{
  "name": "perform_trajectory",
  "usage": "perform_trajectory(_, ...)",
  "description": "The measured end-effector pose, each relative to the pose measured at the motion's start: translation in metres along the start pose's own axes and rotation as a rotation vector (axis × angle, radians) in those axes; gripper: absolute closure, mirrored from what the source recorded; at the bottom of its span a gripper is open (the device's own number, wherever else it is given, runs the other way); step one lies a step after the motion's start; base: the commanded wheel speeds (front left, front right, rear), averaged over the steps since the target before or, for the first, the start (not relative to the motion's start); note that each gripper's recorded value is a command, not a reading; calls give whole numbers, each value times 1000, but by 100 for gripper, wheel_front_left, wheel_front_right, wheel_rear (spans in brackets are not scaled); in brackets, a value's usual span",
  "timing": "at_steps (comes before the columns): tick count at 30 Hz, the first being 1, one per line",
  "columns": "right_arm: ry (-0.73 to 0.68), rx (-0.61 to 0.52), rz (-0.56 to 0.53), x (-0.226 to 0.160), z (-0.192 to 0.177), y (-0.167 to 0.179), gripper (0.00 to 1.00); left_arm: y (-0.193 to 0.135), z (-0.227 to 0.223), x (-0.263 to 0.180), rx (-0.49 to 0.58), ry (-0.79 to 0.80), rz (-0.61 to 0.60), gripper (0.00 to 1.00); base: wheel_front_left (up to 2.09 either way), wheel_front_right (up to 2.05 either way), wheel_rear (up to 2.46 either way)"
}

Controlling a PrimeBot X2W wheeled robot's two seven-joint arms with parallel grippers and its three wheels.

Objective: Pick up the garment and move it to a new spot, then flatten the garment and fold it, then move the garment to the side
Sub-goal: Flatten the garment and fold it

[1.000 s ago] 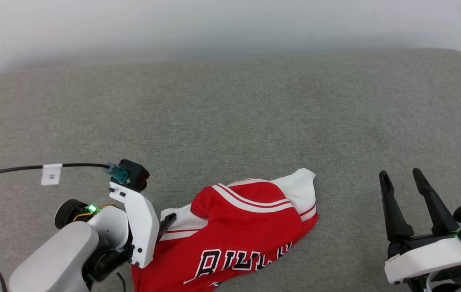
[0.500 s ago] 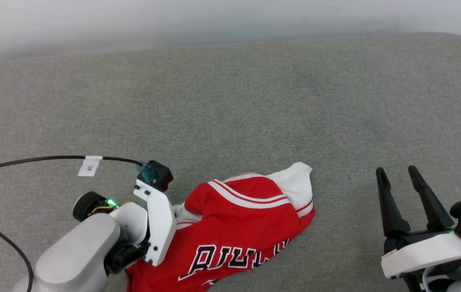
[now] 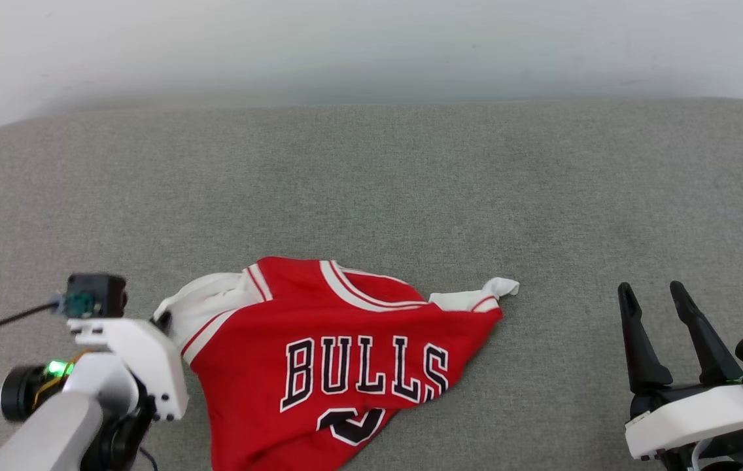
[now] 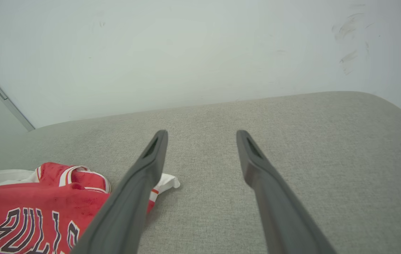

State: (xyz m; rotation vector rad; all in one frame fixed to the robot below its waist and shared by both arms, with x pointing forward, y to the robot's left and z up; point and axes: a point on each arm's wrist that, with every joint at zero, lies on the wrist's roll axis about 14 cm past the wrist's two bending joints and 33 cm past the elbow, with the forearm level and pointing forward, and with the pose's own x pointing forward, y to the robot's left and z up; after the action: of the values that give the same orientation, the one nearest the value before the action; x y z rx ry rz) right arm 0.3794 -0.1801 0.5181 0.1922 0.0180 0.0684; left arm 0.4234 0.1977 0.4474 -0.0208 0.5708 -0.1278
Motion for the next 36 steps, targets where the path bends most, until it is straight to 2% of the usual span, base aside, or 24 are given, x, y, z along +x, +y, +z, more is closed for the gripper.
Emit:
perform_trajectory(4, -1, 0, 8, -3, 1, 3, 0, 25, -53, -24, -136, 84, 103, 100, 0, 0, 0)
perform_trajectory(8, 2, 0, 5, -7, 1, 2, 0, 18, -104, -44, -237, 192, 115, 100, 0, 0, 0)
perform_trajectory(9, 5, 0, 3, -8, 1, 2, 0, 14, -111, -47, -258, 204, 110, 89, 0, 0, 0)
perform_trajectory(10, 3, 0, 2, -9, 2, 1, 0, 11, -114, -48, -272, 201, 109, 2, 0, 0, 0)
perform_trajectory(14, 0, -3, -3, -14, 5, 0, 0, 8, -99, -51, -285, 99, 113, 0, 0, 0, 0)
perform_trajectory(19, -15, -10, -3, -19, 13, 0, 0, 13, -53, -56, -234, -125, 122, 0, 0, 0, 0)
perform_trajectory(26, 4, 1, -33, -30, 13, -10, 0, -3, 9, -69, -158, -399, 80, 0, 0, 0, 0)
perform_trajectory(30, 86, 23, -64, -32, -3, -20, 0, -16, 39, -78, -126, -533, 55, 0, 0, 0, 0)
perform_trajectory(36, 324, 68, -95, -20, -49, -31, 0, -25, 61, -87, -107, -641, 51, 0, 0, 0, 0)
